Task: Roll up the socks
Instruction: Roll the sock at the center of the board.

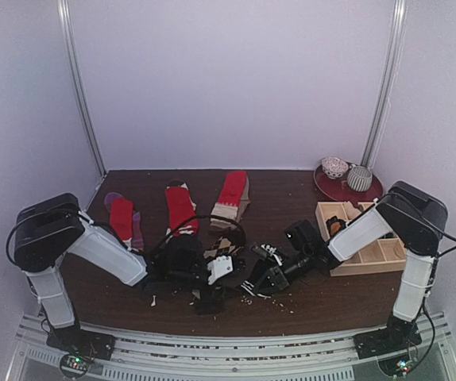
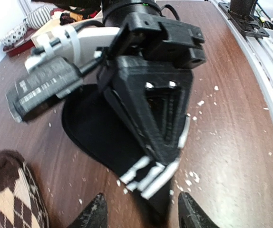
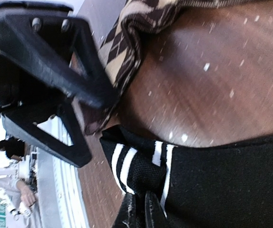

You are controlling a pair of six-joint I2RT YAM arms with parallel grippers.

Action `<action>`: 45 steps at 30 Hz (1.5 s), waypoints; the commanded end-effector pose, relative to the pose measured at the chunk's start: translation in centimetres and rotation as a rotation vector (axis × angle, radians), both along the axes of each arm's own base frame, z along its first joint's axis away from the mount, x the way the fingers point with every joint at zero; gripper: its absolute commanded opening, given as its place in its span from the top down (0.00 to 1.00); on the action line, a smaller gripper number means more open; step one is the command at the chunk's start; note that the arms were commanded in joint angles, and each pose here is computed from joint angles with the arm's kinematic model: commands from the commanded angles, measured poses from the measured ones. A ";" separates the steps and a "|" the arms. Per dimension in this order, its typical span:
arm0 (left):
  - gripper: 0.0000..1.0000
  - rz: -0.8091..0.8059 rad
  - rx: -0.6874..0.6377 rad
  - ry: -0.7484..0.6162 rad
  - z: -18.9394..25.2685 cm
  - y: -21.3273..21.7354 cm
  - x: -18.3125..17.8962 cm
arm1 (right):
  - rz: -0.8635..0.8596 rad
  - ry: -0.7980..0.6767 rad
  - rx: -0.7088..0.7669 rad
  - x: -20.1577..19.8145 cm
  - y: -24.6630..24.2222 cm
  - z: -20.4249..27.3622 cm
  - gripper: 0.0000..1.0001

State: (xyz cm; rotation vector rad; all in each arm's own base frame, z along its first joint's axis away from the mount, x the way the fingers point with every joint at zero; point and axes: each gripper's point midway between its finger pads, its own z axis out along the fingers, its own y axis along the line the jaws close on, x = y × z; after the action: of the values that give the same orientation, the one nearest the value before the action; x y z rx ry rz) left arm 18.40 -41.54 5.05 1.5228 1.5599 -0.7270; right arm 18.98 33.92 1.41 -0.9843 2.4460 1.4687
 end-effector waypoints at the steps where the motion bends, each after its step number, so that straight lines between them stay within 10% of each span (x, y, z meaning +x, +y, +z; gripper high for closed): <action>1: 0.50 -0.047 -0.054 -0.095 1.4 -2.2 0.7 | 0.004 0.263 -0.305 -5.5 -5.8 -6.1 0.96; 13: 0.55 -0.174 -0.026 -0.006 -1.2 -3.2 -4.1 | 0.002 0.286 -0.296 -5.3 -6.2 -6.1 0.96; 28: 0.59 -0.056 0.021 -0.016 -3.5 -3.9 -1.9 | -0.002 0.297 -0.290 -5.6 -6.3 -6.0 0.96; 36: 1.00 -0.071 0.113 0.038 -5.4 -3.3 -2.5 | 0.002 0.267 -0.242 -5.0 -5.7 -4.6 0.96; 45: 1.00 0.130 0.317 0.215 -7.3 0.6 -2.2 | -0.288 -0.208 -0.083 3.2 -6.1 5.5 0.82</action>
State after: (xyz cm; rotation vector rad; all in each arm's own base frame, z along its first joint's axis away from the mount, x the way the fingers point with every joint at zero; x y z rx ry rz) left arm 15.96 -45.54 2.10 1.5843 1.6163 -0.7720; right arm 18.10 30.44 3.30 -0.9157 2.5164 1.4143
